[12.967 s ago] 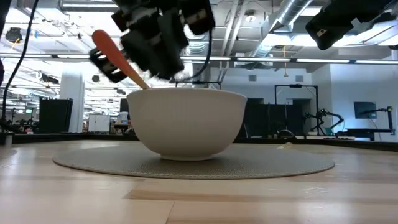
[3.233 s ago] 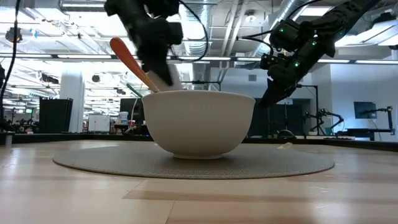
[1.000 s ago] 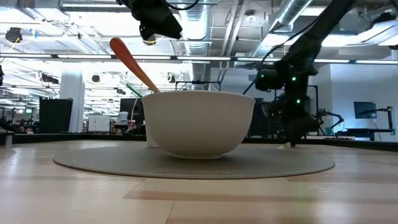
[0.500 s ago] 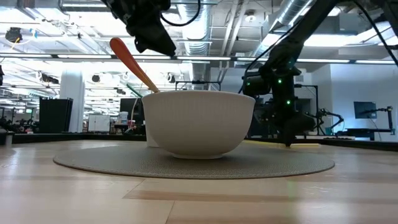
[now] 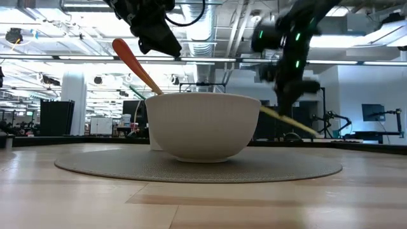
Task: Pick & Place Utensil
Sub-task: Put the yellow straw in the gray cup on the gray placemat
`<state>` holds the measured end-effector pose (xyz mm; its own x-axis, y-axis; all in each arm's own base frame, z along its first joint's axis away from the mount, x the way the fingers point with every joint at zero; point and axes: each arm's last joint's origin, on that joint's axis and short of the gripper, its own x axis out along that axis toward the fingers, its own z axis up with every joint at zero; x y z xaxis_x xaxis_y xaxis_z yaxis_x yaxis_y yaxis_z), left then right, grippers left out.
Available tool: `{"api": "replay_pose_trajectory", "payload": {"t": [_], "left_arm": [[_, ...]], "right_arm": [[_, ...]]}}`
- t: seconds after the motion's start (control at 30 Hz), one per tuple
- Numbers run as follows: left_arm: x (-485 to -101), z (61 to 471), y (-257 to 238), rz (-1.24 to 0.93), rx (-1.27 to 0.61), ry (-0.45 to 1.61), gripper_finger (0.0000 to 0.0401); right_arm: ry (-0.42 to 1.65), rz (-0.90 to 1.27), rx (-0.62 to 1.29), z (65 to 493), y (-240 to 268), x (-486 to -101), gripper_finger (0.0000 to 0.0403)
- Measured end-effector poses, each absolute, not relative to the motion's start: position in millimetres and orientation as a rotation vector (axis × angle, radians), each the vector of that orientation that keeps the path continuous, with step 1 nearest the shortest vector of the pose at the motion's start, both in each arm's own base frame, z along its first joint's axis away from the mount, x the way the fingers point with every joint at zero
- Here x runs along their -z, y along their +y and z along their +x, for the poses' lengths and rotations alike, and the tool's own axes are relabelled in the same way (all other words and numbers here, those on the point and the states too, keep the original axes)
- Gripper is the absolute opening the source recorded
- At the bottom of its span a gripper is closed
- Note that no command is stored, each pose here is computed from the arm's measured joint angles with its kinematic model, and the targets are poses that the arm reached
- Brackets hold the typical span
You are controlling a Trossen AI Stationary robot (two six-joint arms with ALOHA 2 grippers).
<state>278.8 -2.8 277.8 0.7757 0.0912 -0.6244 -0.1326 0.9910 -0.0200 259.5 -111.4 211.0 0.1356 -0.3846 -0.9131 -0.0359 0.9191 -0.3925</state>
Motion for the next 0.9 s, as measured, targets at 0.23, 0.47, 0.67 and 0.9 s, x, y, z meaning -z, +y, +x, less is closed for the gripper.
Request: {"api": "replay_pose_trajectory", "payload": {"t": [0.23, 0.47, 0.67, 0.9], "left_arm": [[-285, 283, -3, -0.070, -0.117, 0.586, 0.0111], [-309, 266, -6, -0.044, -0.132, 0.485, 0.0095], [-330, 245, -17, 0.023, -0.192, 0.393, 0.0051], [-343, 231, -23, 0.041, -0.263, 0.330, 0.0007]], "right_arm": [[0.992, -0.333, 0.388, 238, -82, -286, 0.0004], [0.390, -0.128, 0.397, 232, -73, -331, 0.0002], [0.097, -0.089, 0.149, 255, -66, -322, 0.0001], [0.015, -0.059, 0.050, 306, -55, -282, 0.0001]]}}
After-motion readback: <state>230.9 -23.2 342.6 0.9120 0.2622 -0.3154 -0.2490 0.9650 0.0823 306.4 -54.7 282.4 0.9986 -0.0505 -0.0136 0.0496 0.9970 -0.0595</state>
